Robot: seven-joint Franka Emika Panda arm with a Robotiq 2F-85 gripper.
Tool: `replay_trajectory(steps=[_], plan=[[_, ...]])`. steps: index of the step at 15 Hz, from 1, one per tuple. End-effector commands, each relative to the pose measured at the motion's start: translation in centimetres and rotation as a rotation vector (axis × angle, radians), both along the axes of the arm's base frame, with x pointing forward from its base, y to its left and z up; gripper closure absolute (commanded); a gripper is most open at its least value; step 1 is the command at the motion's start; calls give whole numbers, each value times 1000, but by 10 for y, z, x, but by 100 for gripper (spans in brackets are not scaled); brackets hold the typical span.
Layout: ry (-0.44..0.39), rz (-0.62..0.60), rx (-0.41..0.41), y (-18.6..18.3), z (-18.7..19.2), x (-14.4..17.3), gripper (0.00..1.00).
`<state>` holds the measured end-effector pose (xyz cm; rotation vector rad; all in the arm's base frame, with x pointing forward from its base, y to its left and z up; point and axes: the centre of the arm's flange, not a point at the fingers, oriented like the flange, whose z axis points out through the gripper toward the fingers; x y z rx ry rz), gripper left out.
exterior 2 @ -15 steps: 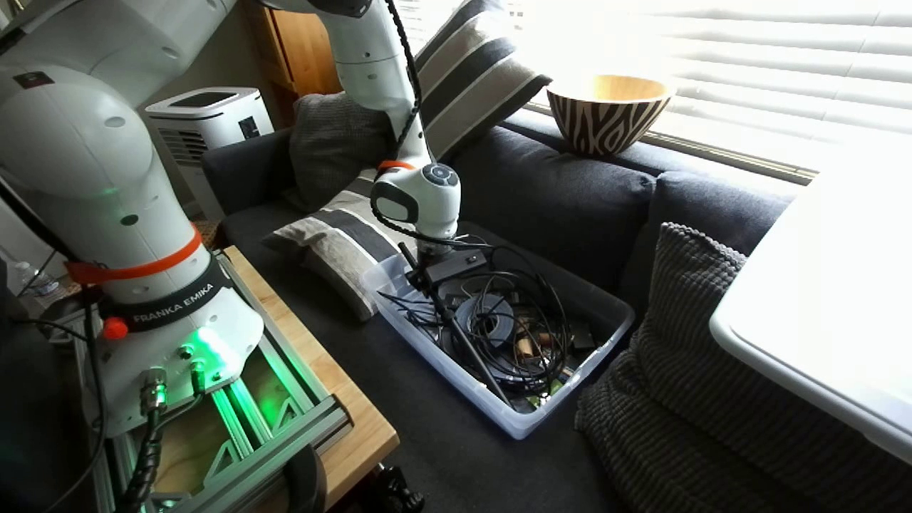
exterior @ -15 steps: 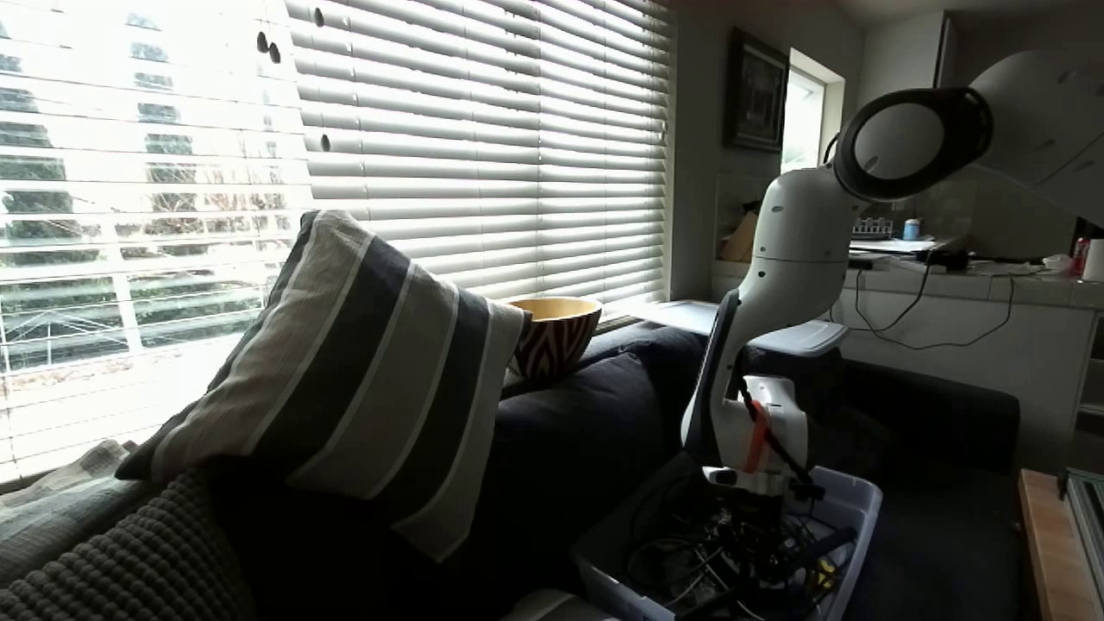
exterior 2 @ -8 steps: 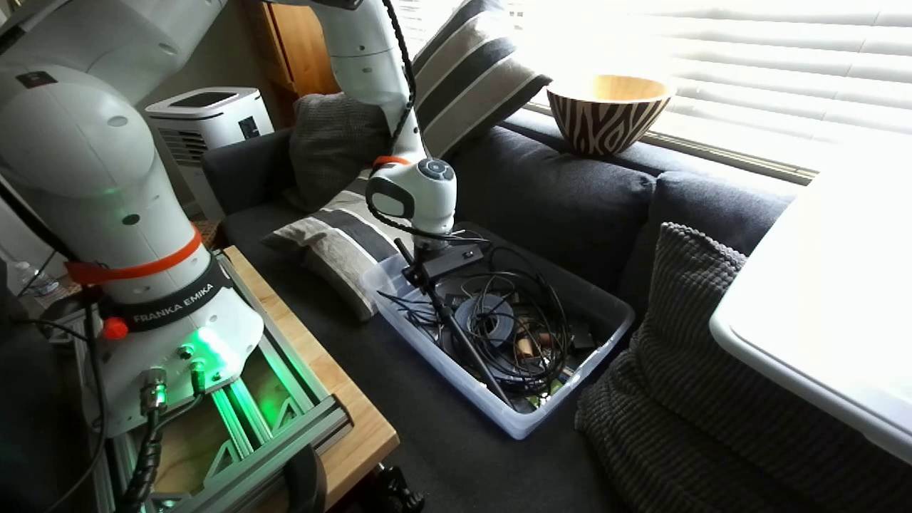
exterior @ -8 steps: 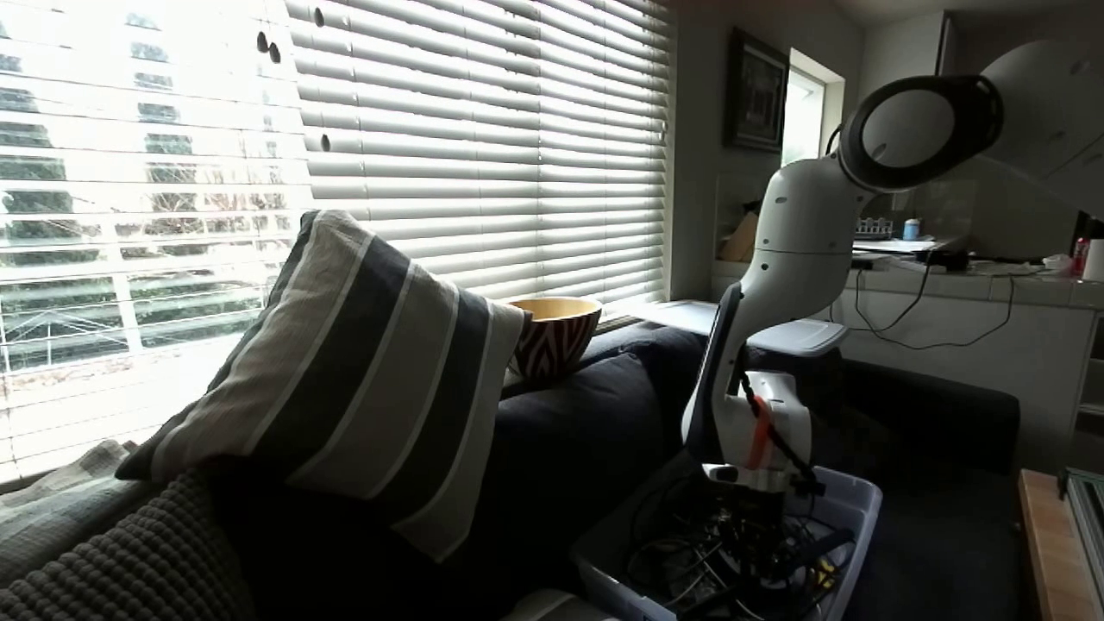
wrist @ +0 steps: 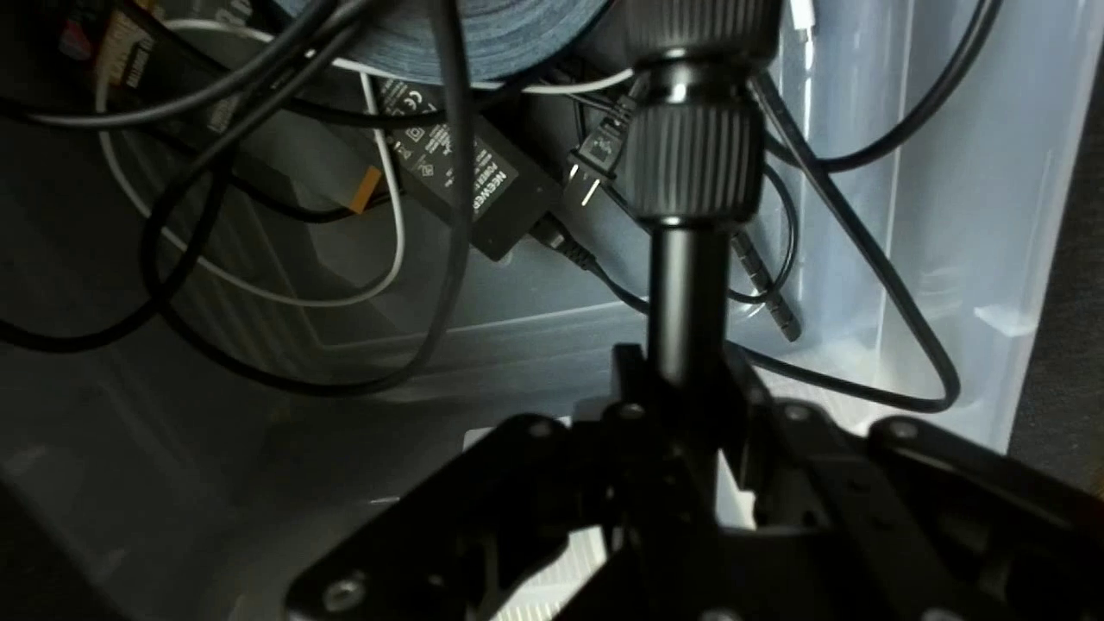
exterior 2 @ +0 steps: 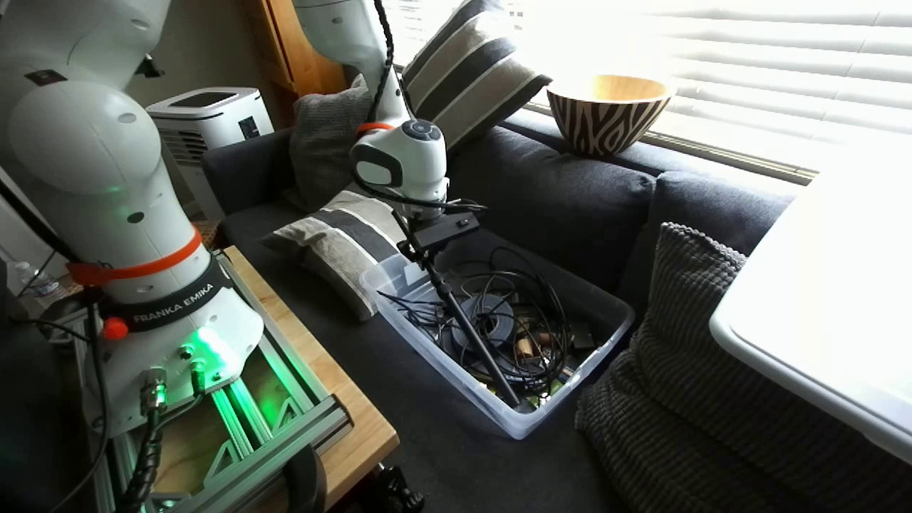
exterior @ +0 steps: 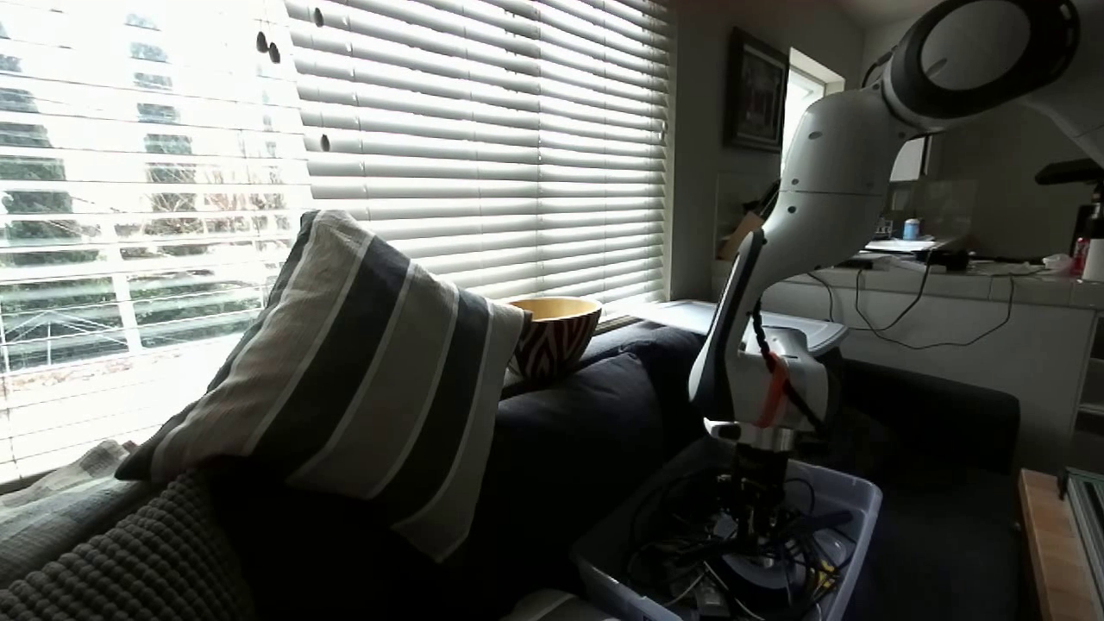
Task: Pick up the black stick from the clear storage container and put it in the wooden bowl
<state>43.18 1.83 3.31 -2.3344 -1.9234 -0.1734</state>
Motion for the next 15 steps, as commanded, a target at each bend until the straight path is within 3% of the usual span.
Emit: replay_trajectory(steps=[1, 5, 9, 15], plan=[[-15, -25, -43, -2, 50, -4, 94], [3, -46, -69, -6, 82, 3, 94], [94, -50, -81, -7, 124, 14, 94], [215, 0, -10, -8, 206, 33, 94]])
